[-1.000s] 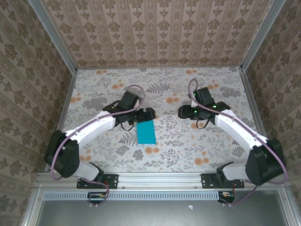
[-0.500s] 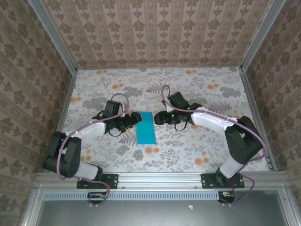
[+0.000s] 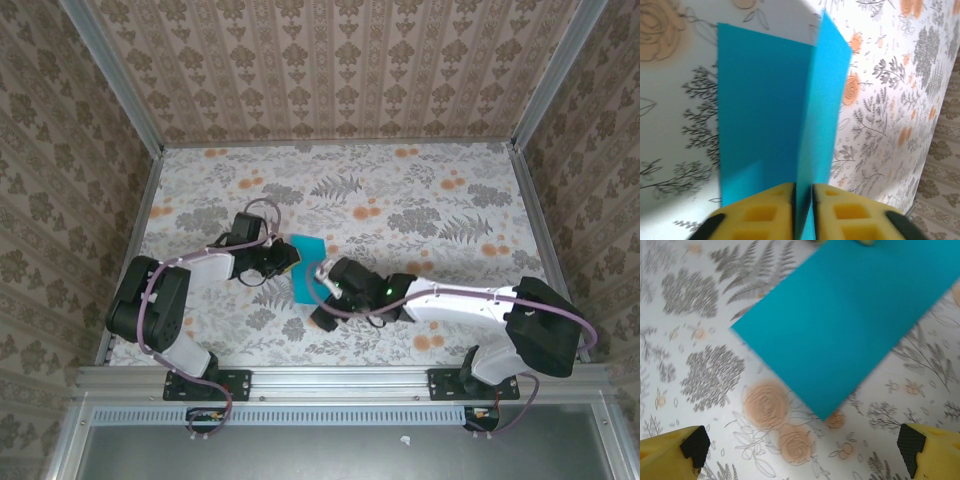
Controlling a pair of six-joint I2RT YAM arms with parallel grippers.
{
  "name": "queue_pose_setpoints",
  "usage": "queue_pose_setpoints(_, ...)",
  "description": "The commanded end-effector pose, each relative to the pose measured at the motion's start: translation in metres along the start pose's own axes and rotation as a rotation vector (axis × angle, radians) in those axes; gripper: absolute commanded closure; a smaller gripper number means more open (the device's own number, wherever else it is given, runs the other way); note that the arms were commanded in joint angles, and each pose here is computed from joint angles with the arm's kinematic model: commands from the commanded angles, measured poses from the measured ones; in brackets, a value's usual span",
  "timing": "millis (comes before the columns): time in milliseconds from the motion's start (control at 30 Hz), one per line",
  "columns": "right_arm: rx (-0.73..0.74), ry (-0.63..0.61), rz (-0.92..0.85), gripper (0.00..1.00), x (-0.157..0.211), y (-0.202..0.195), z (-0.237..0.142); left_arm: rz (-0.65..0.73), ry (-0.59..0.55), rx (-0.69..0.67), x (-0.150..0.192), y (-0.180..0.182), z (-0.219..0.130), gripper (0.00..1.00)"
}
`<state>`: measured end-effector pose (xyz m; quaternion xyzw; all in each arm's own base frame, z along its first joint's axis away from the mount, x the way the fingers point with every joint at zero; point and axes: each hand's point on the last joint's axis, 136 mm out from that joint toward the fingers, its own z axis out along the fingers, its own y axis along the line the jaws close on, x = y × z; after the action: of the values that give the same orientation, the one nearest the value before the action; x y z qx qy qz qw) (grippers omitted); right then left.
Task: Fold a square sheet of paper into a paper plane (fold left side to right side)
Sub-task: Third fold the triangle at the center of the table.
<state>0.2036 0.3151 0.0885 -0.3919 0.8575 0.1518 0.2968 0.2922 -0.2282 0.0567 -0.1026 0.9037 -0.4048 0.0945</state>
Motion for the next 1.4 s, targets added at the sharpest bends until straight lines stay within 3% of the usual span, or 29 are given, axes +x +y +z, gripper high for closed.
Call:
queue_pose_setpoints(0,0.168,0.011,-0.216,0.00,0.003,-0.009,0.008,0.021,0.007,0.020,-0.002,-0.011,0.003,0.89)
queue_pose_setpoints(133,0.236,0.019,-0.343,0.00,-0.002,0.000,0.024,0.020,0.013,0.014,-0.001,-0.010,0.004,0.93)
queue_pose_setpoints(300,0.248,-0.017,-0.378,0.00,-0.016,0.006,0.039,0.021,0.021,0.009,0.001,-0.011,0.006,0.95)
queue_pose_setpoints(633,0.251,-0.053,-0.404,0.14,-0.037,0.013,0.054,0.031,0.027,0.005,0.003,-0.014,0.007,0.96)
queue_pose_setpoints(733,0.262,-0.064,-0.381,0.23,-0.042,0.008,0.055,0.032,0.028,0.003,0.003,-0.013,0.007,0.96)
queue_pose_setpoints(933,0.248,-0.068,-0.347,0.58,-0.046,0.004,0.053,0.038,0.033,-0.001,0.004,-0.013,0.007,0.96)
queue_pose_setpoints(1000,0.235,-0.053,-0.344,0.75,-0.044,0.003,0.054,0.045,0.037,-0.005,0.005,-0.012,0.006,0.93)
queue_pose_setpoints(1100,0.201,-0.018,-0.330,1.00,-0.035,0.002,0.054,0.067,0.037,-0.019,0.004,-0.012,0.002,0.81)
queue_pose_setpoints(1267,0.134,0.028,-0.291,1.00,-0.024,0.002,0.052,0.102,0.021,-0.045,0.000,-0.012,-0.019,0.62)
queue_pose_setpoints(1367,0.086,0.043,-0.242,1.00,-0.022,0.002,0.052,0.119,0.006,-0.087,-0.003,-0.007,-0.037,0.56)
